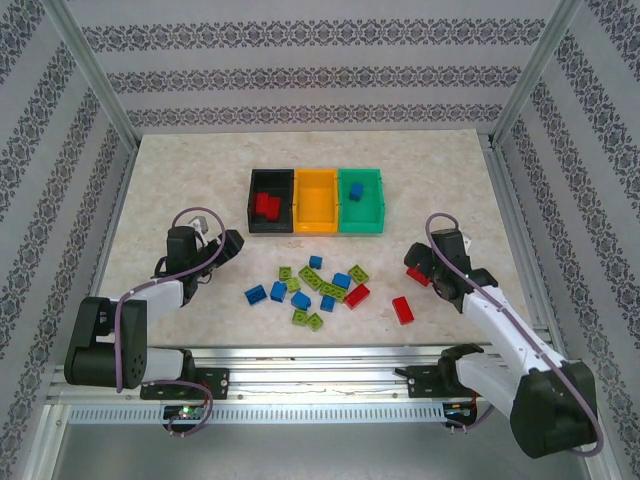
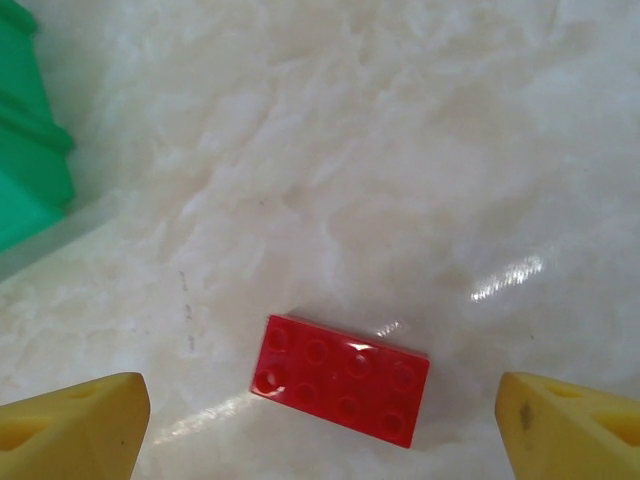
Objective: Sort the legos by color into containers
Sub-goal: Pick up the lego from the middle-right of the table.
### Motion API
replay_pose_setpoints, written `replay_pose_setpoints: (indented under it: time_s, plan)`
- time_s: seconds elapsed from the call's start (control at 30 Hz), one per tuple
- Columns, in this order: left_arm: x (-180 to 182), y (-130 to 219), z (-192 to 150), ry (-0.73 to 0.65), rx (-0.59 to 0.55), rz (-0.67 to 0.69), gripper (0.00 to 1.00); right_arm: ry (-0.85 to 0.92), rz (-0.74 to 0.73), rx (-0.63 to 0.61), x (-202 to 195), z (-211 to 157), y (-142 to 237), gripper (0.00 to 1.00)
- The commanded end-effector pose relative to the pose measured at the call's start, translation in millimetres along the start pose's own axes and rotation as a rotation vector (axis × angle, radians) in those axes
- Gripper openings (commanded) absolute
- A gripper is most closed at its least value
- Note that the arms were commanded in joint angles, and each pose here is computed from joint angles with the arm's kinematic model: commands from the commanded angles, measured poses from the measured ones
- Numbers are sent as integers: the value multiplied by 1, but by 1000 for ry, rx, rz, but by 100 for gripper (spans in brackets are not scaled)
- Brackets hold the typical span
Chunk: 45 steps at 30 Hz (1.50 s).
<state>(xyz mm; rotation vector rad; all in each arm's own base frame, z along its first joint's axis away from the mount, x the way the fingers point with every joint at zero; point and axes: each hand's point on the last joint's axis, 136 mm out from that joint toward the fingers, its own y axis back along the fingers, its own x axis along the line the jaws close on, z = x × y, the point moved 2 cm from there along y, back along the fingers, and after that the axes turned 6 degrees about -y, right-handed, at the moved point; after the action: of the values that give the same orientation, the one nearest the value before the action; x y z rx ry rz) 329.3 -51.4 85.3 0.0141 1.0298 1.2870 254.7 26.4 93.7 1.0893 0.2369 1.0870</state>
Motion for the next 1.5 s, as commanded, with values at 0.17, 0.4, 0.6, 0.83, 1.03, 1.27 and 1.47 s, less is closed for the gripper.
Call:
replay_pose_setpoints:
  time_s: [0.17, 0.4, 0.6, 0.83, 1.03, 1.27, 1.47]
  plan:
    - [-4, 5, 10, -17, -47, -24, 79, 2, -36, 150, 3, -21, -24, 88]
    - [-4, 4, 10, -13, -45, -32, 79, 76, -99, 187, 5, -20, -33, 85]
    - [-5, 3, 10, -10, -42, -35, 80, 130, -134, 220, 8, -25, -42, 80]
    - [-5, 4, 10, -13, -41, -35, 80, 201, -176, 257, 13, -34, -50, 74]
    - [-5, 4, 10, -13, -42, -34, 80, 244, -146, 257, 28, -37, -50, 56]
    - [-5, 5, 10, -13, -42, -33, 80, 385, -55, 221, 85, -39, -29, 55]
    - [-4, 4, 10, -7, -39, -36, 80, 510, 154, 208, 183, -49, -2, 56]
